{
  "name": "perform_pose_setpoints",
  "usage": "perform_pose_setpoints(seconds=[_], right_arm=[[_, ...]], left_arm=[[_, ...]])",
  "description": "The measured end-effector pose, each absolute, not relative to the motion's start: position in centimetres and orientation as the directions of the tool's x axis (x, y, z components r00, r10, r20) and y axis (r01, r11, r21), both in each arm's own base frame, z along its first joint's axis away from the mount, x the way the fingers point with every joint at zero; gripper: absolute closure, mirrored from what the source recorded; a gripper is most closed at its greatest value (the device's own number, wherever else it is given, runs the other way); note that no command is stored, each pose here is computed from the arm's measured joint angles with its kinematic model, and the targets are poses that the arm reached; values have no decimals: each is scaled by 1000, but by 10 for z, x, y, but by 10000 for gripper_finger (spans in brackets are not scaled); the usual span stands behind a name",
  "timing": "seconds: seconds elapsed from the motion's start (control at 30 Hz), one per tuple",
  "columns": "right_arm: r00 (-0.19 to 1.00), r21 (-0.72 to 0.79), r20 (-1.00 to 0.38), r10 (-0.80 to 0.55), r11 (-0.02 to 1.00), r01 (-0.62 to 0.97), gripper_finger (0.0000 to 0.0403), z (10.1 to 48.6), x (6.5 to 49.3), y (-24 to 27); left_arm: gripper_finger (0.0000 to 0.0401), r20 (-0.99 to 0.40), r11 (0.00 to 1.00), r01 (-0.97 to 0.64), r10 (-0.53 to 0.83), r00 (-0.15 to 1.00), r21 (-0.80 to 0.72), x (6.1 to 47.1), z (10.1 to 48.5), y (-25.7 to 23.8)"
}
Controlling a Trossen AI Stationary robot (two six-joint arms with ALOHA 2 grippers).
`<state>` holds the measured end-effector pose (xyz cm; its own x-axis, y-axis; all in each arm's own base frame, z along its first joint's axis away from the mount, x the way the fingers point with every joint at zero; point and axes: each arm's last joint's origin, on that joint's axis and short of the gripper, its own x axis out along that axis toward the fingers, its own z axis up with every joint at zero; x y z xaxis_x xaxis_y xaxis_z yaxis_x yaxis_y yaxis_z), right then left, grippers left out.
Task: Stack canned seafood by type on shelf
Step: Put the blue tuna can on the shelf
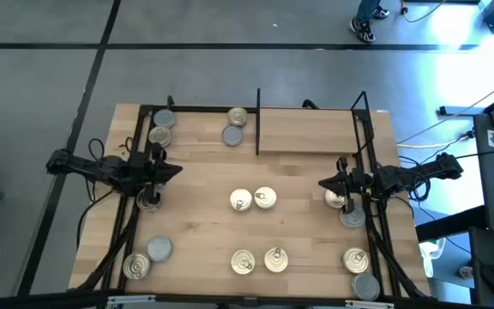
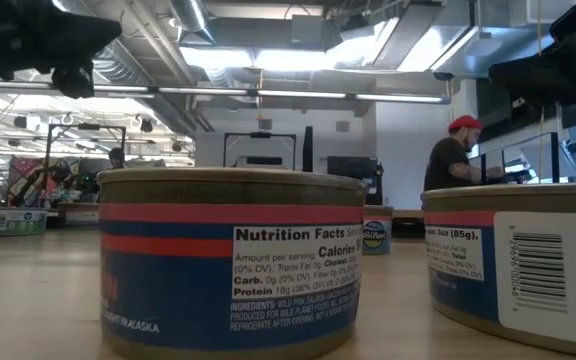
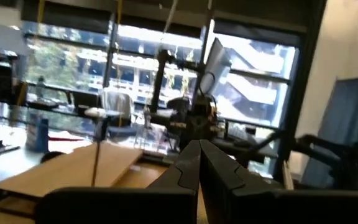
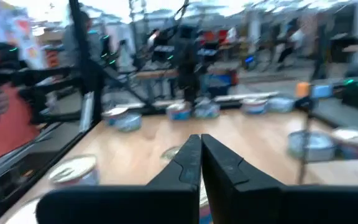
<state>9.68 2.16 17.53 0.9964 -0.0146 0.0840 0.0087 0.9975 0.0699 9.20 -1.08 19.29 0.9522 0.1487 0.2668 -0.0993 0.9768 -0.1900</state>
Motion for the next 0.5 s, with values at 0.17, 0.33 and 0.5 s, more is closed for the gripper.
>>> perform_pose_setpoints(seconds=[0.17, 0.33, 0.5], right_arm=[[994, 52, 104, -43, 998, 38, 388, 178, 96, 21], [995, 17, 64, -71, 997, 70, 388, 182, 100, 21], [996, -28, -17, -92, 995, 91, 388, 190, 110, 24]], left_arm=[[397, 276, 969, -159, 207, 939, -188, 92, 194, -7], [397, 274, 965, -205, 244, 930, -163, 97, 196, -4], [397, 202, 960, -240, 265, 943, -142, 108, 197, -3]])
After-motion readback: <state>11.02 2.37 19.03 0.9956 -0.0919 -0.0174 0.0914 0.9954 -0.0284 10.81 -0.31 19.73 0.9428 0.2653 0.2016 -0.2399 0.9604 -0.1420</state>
